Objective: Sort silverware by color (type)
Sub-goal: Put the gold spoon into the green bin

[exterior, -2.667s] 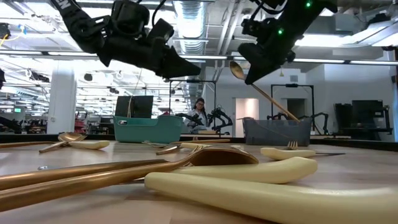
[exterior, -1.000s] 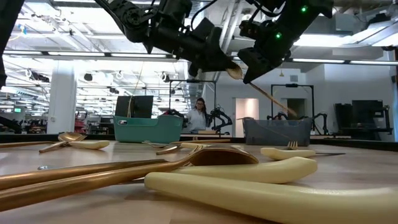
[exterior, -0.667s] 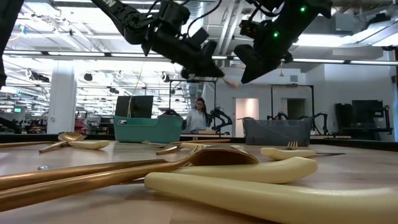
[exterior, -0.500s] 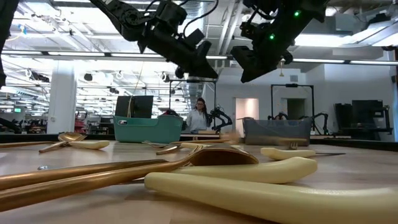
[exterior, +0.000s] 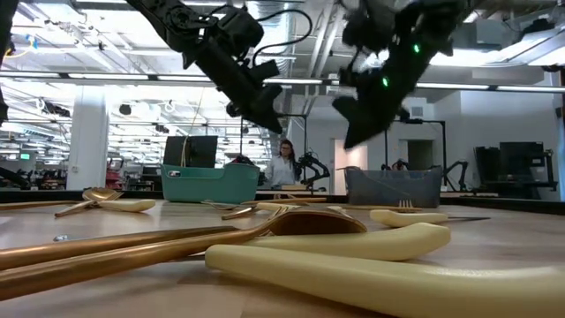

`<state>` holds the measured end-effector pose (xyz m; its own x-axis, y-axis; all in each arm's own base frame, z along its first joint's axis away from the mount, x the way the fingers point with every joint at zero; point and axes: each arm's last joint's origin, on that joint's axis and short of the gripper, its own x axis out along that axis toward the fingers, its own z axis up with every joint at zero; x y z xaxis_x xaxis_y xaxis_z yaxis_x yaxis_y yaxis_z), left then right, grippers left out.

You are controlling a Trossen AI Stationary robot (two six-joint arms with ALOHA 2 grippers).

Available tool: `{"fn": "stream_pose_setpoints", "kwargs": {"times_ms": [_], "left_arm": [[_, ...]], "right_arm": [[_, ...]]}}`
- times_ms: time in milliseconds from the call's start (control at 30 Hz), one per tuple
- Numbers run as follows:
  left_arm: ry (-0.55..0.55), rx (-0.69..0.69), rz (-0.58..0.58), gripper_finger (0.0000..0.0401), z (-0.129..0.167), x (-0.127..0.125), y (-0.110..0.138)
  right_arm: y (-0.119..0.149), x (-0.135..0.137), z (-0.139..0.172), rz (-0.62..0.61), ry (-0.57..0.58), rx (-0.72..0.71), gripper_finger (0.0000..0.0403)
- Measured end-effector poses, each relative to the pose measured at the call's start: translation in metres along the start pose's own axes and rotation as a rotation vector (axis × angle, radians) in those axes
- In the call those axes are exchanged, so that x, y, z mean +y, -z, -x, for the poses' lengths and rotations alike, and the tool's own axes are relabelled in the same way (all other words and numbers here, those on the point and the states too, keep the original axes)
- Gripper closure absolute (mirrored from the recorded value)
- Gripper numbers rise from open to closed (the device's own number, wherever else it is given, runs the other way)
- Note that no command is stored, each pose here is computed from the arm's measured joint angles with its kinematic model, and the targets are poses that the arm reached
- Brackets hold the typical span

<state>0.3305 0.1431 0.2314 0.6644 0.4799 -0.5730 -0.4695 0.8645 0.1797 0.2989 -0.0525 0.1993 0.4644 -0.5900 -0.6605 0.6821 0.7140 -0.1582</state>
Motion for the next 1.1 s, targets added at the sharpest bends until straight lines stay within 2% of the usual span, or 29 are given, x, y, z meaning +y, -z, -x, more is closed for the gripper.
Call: {"fn": "stream_pose_setpoints", "kwargs": {"times_ms": [167, 233, 300, 467, 600, 767, 867, 1100], "left_arm": [[0.033, 0.038, 0.014, 0.0347, -0.002, -0.005, 0.014], [0.079, 0.050, 0.016, 0.0338, -0.002, -0.010, 0.018], [0.102, 0.056, 0.005, 0.0332, -0.001, -0.015, 0.020], [0.080, 0.073, -0.053, 0.0328, 0.001, -0.024, 0.024], [0.076, 0.071, -0.075, 0.0327, 0.001, -0.026, 0.024], [0.079, 0.085, -0.080, 0.0327, 0.001, -0.026, 0.025], [0.130, 0.096, -0.067, 0.0327, 0.003, -0.027, 0.026], [0.159, 0.075, -0.068, 0.0327, 0.011, -0.027, 0.021]], "right_arm": [[0.019, 0.001, -0.042, 0.149, -0.155, 0.113, 0.0279], [0.024, -0.002, -0.057, 0.161, -0.193, 0.152, 0.0261], [0.029, -0.008, -0.069, 0.161, -0.181, 0.197, 0.0246], [0.039, -0.013, -0.087, 0.211, -0.248, 0.277, 0.0233], [0.037, -0.017, -0.087, 0.198, -0.261, 0.276, 0.0242], [0.026, -0.022, -0.065, 0.194, -0.292, 0.240, 0.0255], [0.017, -0.021, -0.053, 0.186, -0.342, 0.204, 0.0257], [0.039, 0.002, -0.055, 0.273, -0.412, 0.255, 0.0258]]}}
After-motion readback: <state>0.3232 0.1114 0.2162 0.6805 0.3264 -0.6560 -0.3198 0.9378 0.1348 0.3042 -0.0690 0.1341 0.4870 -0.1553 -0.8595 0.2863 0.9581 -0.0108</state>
